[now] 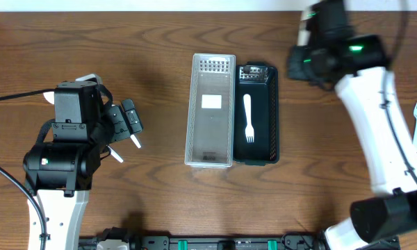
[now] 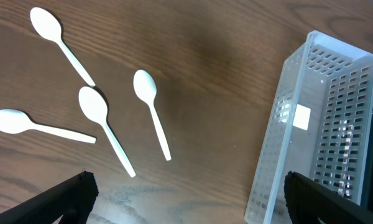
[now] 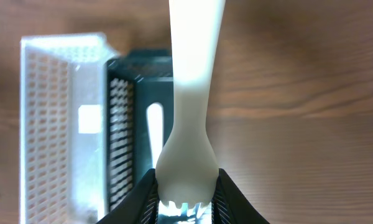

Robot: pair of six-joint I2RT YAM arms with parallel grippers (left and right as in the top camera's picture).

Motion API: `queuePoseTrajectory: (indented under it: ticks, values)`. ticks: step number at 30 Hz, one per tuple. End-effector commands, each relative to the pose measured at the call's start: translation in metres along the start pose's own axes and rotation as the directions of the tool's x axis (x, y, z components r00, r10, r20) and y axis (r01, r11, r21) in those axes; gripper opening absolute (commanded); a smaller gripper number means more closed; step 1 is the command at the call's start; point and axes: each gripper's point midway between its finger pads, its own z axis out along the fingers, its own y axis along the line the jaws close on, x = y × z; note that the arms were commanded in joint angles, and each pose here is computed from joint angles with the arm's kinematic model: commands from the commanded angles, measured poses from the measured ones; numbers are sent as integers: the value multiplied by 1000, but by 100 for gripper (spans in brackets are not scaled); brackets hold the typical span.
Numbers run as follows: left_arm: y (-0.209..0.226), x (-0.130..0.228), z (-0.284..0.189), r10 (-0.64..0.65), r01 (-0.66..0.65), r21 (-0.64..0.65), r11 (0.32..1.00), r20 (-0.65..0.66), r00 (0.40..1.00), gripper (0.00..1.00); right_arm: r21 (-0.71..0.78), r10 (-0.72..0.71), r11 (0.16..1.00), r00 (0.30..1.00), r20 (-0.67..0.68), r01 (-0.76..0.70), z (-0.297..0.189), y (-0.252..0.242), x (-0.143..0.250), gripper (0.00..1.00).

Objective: Pack container
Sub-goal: 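Carry the fork into the black basket beside the first fork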

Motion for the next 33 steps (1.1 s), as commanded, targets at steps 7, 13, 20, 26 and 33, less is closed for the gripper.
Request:
queuePoseTrajectory:
  ticks: [7,13,20,26,33]
  values:
    - [-1,-4,-4,18,-18,0,1000,9,1000,98,117,26,993,974,-226,1,92,30,54,1]
    - [-1,-4,-4,18,-18,-1,1000,8,1000,98,165,6,984,927,-375,61,140,32,93,1]
    - [-1,-4,-4,18,-18,0,1000,8,1000,98,163,-19,982,916,-400,92,149,33,100,7]
    - [-1,-4,-4,18,-18,0,1000,8,1000,98,157,-42,980,907,-419,118,146,31,104,13]
    - [-1,-4,-4,18,-18,0,1000,9,1000,98,150,-54,981,909,-414,127,124,30,101,45]
